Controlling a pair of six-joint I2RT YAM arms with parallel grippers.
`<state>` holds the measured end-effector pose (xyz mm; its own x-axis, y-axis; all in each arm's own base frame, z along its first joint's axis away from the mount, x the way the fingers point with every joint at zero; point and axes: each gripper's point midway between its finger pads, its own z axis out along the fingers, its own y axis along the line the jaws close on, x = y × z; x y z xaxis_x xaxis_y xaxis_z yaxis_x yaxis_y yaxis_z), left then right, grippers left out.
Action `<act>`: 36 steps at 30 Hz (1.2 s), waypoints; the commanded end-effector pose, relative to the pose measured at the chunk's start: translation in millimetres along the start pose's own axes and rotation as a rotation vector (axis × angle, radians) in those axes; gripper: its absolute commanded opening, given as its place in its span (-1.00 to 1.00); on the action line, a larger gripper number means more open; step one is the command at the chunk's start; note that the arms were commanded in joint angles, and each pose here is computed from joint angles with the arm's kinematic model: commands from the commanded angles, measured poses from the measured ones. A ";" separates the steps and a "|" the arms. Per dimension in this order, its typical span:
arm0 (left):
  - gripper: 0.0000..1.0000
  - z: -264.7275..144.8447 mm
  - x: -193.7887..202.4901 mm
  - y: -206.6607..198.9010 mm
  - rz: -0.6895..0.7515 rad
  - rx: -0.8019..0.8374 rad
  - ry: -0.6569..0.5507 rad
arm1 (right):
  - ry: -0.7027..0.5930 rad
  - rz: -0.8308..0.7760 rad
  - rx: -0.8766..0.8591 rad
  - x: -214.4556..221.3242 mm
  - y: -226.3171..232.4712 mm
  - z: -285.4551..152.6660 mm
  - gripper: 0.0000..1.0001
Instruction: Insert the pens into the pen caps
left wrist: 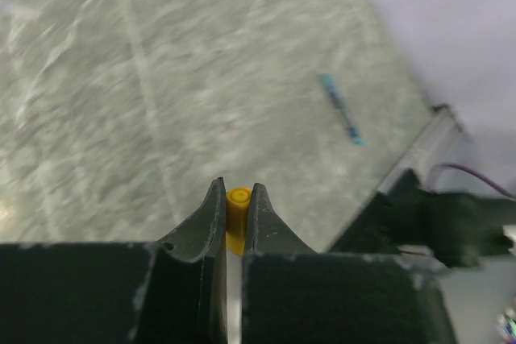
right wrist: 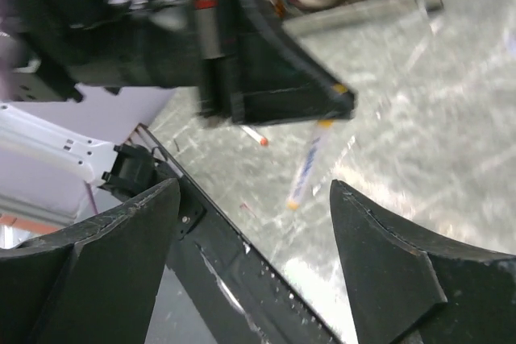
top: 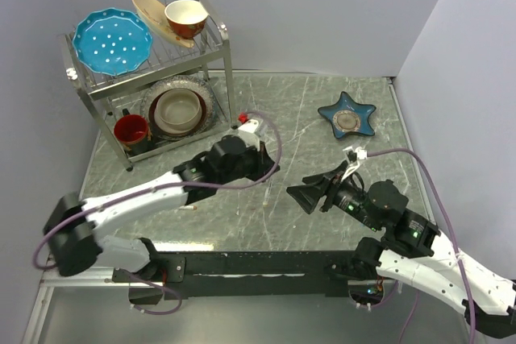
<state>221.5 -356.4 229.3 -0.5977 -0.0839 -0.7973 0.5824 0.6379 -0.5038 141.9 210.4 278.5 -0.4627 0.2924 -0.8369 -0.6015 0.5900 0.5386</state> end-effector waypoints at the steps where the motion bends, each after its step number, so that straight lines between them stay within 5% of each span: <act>1: -0.98 28.6 5.9 46.6 -0.127 -0.134 0.047 | 0.003 0.104 0.104 4.6 -15.9 1.7 0.66; 17: -0.96 104.3 83.8 145.0 -0.428 -0.463 0.206 | -0.042 0.113 0.149 -5.3 -23.5 -5.9 0.65; 24: -0.42 98.6 106.9 160.9 -0.506 -0.526 0.223 | -0.051 0.100 0.165 -7.0 -27.5 -11.8 0.66; 27: -0.24 90.1 101.5 160.9 -0.540 -0.559 0.207 | -0.056 0.100 0.157 -8.0 -26.3 -13.3 0.66; 36: -0.16 39.6 23.8 157.6 -0.694 -0.725 -0.041 | -0.033 0.061 0.173 -5.6 -28.3 -6.3 0.66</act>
<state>302.5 -315.8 58.7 -0.8049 -0.4539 -0.3823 -0.2314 0.8333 -0.5021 150.7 187.9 255.4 -0.5066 0.3453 -0.7900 -0.4464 0.6789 0.5830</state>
